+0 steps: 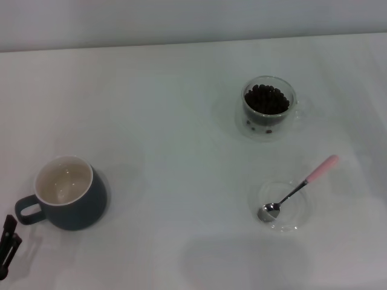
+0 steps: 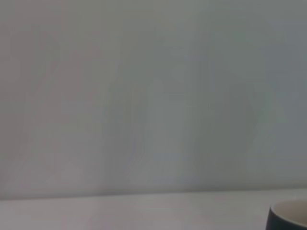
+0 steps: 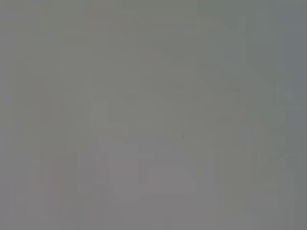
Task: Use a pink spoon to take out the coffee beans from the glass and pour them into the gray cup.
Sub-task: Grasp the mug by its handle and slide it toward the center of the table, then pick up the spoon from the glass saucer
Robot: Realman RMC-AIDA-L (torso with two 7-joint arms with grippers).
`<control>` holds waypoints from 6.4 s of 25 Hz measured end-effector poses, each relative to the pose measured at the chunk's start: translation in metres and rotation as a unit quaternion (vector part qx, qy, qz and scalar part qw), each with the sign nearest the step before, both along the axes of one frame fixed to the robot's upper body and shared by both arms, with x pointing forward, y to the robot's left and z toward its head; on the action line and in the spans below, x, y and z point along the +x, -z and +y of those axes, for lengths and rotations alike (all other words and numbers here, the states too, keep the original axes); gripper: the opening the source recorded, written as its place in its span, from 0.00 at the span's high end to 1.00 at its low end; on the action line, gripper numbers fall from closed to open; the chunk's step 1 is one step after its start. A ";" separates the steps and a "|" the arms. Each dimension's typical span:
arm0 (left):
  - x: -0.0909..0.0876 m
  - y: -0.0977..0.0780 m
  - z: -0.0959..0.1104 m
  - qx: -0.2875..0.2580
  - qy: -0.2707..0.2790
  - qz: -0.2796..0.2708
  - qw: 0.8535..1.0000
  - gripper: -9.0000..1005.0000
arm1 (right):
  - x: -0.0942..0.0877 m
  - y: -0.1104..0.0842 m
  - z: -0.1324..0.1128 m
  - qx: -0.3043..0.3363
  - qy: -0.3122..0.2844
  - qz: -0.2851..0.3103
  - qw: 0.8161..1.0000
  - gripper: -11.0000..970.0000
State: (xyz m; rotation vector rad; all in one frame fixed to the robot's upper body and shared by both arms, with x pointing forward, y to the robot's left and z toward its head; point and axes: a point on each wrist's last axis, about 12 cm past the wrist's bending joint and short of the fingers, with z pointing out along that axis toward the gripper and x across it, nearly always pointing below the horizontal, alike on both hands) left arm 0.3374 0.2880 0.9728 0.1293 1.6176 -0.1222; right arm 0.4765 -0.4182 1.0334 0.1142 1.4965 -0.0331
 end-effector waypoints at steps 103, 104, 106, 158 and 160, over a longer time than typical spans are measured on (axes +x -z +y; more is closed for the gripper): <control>0.148 -0.014 -0.086 0.105 0.251 0.028 0.962 0.75 | 0.006 0.000 0.005 0.012 -0.006 -0.001 1.000 0.13; 0.148 -0.013 -0.086 0.105 0.250 0.029 0.962 0.74 | 0.006 0.000 0.005 0.012 -0.006 -0.001 1.000 0.13; 0.145 -0.012 -0.084 0.105 0.248 0.031 0.963 0.71 | 0.005 0.000 0.004 0.012 -0.005 -0.001 1.000 0.13; 0.091 -0.049 -0.005 0.014 0.034 -0.179 0.983 0.54 | -0.050 0.037 0.057 0.396 -0.267 0.259 0.839 0.15; 0.090 -0.050 -0.003 0.015 0.031 -0.184 0.982 0.54 | -0.051 0.038 0.061 0.399 -0.269 0.259 0.837 0.15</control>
